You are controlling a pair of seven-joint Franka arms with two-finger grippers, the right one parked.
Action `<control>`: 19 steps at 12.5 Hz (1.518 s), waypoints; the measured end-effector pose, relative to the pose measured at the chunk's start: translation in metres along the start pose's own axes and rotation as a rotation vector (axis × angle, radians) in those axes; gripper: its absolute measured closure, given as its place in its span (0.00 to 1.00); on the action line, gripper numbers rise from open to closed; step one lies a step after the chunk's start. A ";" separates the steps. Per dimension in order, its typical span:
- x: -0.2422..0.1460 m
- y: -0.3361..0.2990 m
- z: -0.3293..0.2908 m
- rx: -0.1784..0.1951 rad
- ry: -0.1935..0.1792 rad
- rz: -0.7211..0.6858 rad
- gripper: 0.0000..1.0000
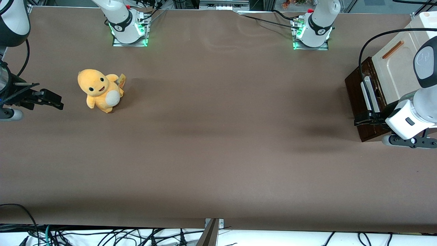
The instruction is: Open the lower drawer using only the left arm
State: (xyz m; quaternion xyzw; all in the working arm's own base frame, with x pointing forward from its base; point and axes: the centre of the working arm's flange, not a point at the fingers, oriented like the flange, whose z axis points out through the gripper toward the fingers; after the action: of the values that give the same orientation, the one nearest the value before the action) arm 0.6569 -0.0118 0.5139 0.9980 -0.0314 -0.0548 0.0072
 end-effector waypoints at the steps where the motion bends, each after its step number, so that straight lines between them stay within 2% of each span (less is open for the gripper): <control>1: 0.000 0.000 0.000 0.000 0.000 0.000 0.00; 7: -0.001 -0.002 0.001 0.003 -0.010 -0.003 0.00; 11: -0.003 -0.004 0.003 0.039 -0.031 0.000 0.00; 19: -0.004 -0.007 0.003 0.040 -0.032 -0.003 0.00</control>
State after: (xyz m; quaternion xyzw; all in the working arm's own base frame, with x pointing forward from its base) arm 0.6535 -0.0048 0.5116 0.9970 -0.0309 -0.0699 -0.0133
